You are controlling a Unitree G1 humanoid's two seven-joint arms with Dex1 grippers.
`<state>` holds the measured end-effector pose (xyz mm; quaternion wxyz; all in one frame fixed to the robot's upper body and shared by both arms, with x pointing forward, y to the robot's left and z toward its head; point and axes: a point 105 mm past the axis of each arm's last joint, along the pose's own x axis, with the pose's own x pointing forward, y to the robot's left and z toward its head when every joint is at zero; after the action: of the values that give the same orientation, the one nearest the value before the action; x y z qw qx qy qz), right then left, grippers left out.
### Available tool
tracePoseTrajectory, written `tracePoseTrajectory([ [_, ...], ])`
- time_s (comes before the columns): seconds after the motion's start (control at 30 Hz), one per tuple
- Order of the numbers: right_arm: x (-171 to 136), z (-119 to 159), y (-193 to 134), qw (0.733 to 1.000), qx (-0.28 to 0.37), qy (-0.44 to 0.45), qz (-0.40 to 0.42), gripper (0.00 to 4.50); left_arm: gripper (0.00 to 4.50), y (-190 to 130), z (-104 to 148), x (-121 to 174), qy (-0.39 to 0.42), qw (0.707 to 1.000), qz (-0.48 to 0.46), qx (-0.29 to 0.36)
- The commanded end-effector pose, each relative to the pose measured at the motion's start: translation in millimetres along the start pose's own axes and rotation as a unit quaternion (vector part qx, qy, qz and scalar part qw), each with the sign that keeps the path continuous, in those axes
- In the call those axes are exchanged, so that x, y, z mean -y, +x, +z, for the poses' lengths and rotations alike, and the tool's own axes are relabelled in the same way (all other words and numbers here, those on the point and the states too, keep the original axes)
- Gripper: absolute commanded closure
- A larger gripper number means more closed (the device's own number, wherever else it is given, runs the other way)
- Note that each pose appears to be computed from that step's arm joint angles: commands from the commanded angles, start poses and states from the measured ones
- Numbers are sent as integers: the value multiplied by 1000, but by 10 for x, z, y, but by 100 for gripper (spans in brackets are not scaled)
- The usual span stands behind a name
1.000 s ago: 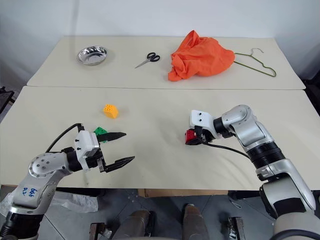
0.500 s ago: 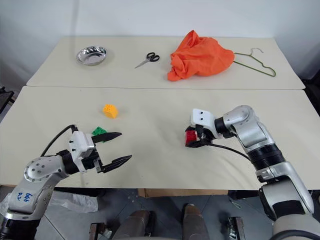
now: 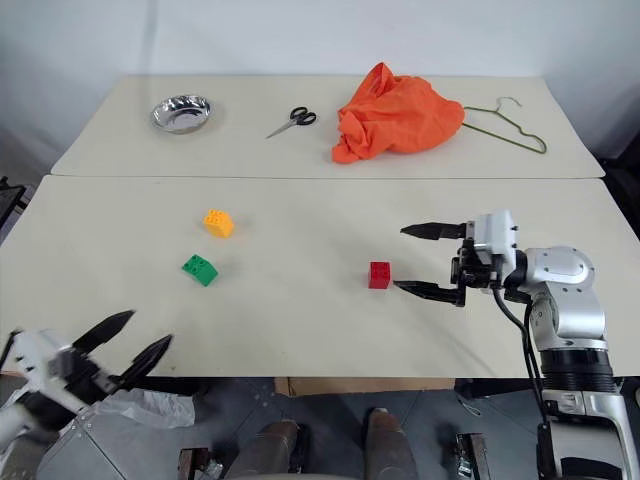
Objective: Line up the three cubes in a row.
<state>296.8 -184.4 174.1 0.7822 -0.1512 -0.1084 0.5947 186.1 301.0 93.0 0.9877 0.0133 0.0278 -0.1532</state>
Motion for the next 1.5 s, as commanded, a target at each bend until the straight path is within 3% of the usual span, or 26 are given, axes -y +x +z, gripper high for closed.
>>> tracePoseTrajectory([
  [0.03, -110, -103, -80, 1000, 8, -24, -3, 2, 0, -170, -75, -240, 11, 998, 65, 8],
  [0.3, -241, -165, -56, 998, 52, -20, -19, 2, 0, -52, 47, -275, 19, 999, 30, 40],
  [0.53, -335, -149, 32, 998, 64, -18, -10, 2, 0, 491, 384, 97, 54, 993, -70, 76],
  [0.63, -354, -158, 56, 998, 62, -7, -6, 2, 0, 772, 394, 255, 41, 991, -106, 70],
  [0.93, -398, -149, 84, 998, 57, -2, 9, 2, 0, 1218, 192, 197, 25, 995, -98, 23],
  [1.03, -388, -156, 70, 998, 55, -4, 0, 0, 57, 1285, 206, 200, 23, 995, -97, 26],
  [1.23, -415, -192, 41, 999, 49, -3, -11, 0, 240, 1345, 233, 202, 29, 994, -103, 31],
  [1.3, -428, -197, 35, 999, 48, -3, -14, 0, 300, 1352, 382, 308, 19, 988, -142, 61],
  [1.5, -420, -163, -67, 999, 41, -2, -25, 0, 303, 1371, 836, 704, 76, 943, -313, 85],
])
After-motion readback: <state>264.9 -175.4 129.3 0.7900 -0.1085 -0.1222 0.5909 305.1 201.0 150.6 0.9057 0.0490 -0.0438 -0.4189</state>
